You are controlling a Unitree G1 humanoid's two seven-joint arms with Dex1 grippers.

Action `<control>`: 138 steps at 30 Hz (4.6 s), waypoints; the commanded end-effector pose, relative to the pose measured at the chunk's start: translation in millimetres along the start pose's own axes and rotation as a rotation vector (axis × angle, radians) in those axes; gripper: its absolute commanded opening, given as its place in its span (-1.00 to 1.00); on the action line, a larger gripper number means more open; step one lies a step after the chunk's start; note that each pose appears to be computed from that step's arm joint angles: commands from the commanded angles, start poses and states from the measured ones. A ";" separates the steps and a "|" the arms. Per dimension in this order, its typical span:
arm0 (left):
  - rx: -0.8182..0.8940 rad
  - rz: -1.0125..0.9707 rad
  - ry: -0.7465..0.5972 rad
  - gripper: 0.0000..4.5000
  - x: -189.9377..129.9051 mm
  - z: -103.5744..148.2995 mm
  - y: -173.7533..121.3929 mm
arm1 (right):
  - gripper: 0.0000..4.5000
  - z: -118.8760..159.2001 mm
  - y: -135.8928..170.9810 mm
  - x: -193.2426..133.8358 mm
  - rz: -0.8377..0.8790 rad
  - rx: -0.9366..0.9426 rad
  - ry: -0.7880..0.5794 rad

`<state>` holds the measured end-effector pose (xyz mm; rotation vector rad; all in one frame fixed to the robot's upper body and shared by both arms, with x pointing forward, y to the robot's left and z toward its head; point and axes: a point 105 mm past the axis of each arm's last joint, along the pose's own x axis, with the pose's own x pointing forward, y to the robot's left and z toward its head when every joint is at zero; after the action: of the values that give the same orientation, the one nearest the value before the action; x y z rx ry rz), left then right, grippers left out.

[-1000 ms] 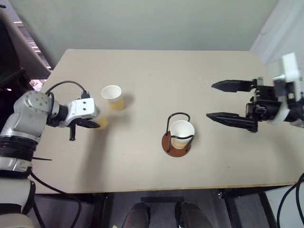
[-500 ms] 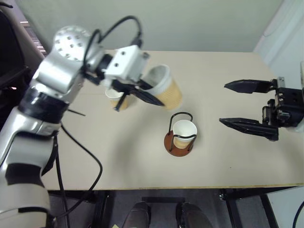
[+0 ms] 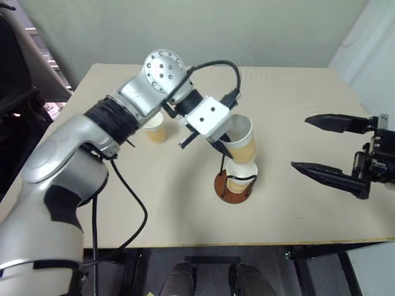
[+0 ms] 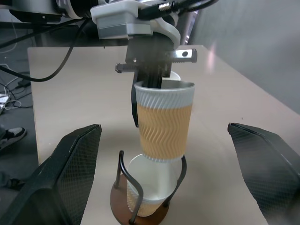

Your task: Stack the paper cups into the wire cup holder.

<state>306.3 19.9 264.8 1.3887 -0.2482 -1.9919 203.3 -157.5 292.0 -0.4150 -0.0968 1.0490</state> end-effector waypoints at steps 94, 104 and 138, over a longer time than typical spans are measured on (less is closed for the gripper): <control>-0.023 -0.002 -0.080 -0.99 -7.0 16.9 10.3 | 1.00 -3.7 -3.8 -30.5 -0.198 -0.051 0.111; 0.030 -0.076 -0.032 -0.99 1.9 9.9 5.0 | 1.00 -6.0 1.3 -31.9 -0.223 -0.043 0.115; -0.891 0.485 -0.075 0.98 -103.1 -66.3 -144.2 | 1.00 -60.6 -54.9 -38.9 -0.025 0.061 0.184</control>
<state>334.8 205.3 221.3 0.6117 0.2903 -1.4311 245.2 -223.5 252.6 -0.3978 0.1076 0.9731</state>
